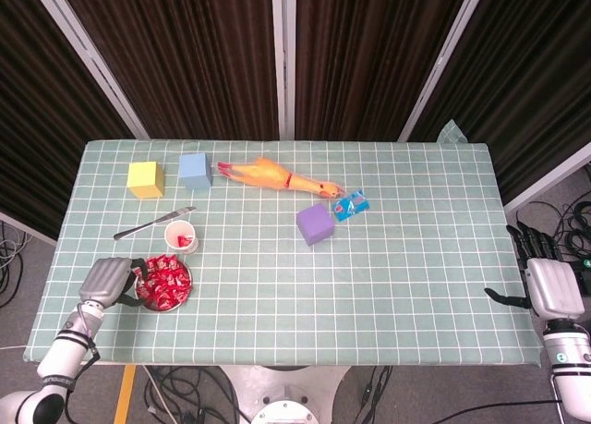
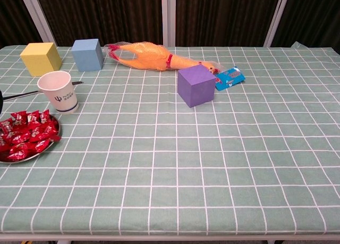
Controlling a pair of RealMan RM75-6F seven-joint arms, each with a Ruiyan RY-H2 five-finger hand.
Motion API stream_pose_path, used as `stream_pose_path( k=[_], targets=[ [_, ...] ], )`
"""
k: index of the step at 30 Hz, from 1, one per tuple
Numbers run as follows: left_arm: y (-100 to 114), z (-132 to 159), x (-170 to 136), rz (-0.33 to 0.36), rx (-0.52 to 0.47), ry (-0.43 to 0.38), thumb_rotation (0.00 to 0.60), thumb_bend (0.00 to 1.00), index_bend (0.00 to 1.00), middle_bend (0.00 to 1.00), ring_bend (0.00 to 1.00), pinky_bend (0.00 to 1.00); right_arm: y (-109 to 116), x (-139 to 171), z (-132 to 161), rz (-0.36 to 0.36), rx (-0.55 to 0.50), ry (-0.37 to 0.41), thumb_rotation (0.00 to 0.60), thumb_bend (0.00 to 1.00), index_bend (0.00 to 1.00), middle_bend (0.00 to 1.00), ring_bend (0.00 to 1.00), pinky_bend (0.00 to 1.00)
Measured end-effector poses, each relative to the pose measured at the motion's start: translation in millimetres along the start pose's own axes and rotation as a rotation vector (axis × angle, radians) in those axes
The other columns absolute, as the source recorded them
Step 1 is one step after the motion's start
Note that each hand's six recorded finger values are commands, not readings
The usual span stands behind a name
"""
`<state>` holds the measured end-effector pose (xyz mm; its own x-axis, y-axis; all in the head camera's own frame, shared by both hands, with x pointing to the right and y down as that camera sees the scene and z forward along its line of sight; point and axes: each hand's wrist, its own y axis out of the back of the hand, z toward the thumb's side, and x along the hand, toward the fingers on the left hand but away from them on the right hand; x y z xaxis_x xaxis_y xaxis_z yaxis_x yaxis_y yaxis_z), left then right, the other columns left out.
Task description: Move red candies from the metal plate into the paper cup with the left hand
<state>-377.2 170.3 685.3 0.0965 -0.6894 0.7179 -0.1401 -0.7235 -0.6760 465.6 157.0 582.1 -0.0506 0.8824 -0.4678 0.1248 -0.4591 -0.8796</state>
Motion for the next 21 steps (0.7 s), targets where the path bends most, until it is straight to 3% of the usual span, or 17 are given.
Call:
stream_pose_path(
  k=[15,21],
  targets=[
    [-16,-6,14,-0.015,-0.004,0.073,0.6,0.13,0.57,1.0,1.0,1.0,-3,0,0,0.008,0.003,-0.005,0.498,0.0,0.0,0.0,0.0,0.0],
    [-6,-2,25,0.036,0.001,0.083,0.6,0.16,0.52,1.0,1.0,1.0,-4,0,0,0.011,0.002,-0.005,0.497,0.0,0.0,0.0,0.0,0.0]
  ],
)
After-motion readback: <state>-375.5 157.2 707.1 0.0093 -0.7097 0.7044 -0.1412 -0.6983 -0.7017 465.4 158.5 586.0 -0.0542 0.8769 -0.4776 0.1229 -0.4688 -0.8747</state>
